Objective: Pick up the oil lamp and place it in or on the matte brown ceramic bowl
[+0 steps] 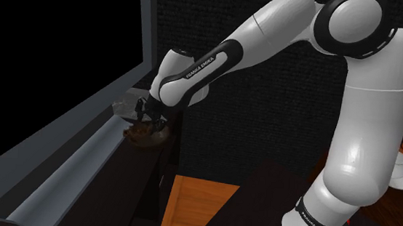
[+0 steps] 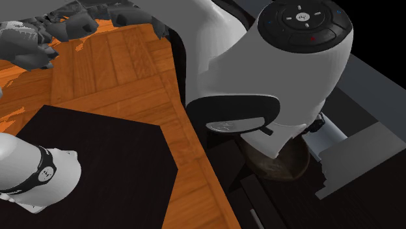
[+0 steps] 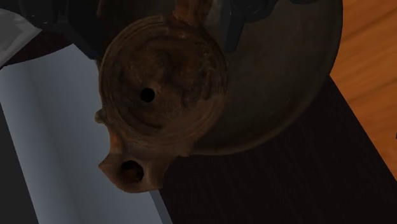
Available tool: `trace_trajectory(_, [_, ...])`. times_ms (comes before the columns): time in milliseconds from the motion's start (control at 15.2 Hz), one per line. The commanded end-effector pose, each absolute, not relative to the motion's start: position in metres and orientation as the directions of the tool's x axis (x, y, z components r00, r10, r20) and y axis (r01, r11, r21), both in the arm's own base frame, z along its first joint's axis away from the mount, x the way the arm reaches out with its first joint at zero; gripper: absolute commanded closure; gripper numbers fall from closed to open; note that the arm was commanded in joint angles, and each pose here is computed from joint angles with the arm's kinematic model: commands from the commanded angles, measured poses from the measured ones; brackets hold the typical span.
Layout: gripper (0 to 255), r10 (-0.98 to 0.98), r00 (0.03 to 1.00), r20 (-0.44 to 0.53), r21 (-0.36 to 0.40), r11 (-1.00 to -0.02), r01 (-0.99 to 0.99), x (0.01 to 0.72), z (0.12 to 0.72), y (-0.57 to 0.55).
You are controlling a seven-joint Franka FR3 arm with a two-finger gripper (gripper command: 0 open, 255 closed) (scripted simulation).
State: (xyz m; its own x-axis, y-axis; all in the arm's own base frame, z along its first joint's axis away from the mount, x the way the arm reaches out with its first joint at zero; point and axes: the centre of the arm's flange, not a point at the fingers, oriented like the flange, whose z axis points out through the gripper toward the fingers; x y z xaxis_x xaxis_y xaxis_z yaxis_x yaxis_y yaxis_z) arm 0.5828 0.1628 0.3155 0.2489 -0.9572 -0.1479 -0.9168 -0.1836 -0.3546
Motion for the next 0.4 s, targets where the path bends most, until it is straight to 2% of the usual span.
trace_trajectory(0, [255,-0.957,0.249,-0.148,-0.354,-0.184,-0.917,0.583,0.326,0.162])
trace_trajectory(330, [255,-0.957,0.249,-0.148,-0.354,-0.184,-0.917,0.583,0.352,0.162])
